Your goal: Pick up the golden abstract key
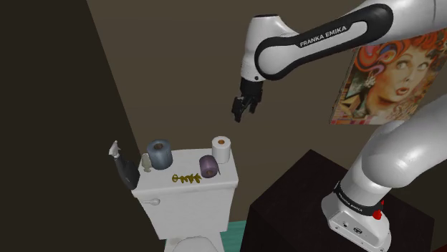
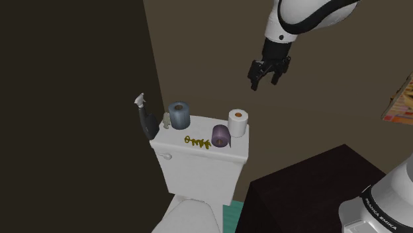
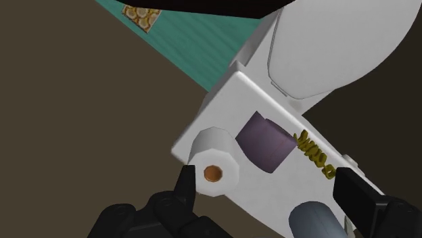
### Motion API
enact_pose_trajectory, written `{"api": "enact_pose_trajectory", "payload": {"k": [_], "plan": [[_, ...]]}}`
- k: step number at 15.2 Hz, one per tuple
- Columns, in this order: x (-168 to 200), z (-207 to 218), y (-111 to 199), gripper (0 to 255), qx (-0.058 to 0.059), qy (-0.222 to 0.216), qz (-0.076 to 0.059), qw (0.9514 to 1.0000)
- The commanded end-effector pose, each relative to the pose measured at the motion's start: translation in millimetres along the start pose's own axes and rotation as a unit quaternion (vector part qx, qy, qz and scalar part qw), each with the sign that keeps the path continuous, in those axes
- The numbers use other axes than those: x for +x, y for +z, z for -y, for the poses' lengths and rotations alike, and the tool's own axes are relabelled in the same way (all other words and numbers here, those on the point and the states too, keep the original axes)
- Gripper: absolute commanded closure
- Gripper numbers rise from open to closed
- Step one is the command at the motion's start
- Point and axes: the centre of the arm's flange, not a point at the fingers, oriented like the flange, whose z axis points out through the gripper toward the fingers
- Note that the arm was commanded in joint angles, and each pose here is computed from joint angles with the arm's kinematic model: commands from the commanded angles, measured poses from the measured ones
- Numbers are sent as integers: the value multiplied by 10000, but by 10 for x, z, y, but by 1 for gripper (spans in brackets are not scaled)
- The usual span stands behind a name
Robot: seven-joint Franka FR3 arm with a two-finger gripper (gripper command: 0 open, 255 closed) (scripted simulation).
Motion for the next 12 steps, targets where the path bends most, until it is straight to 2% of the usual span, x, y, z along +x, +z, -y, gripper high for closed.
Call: {"api": "enact_pose_trajectory", "payload": {"k": [1, 12], "plan": [[105, 122, 222, 0, 4, 2, 15, 10000], [707, 798, 1378, 0, -3, 5, 134, 9999]]}}
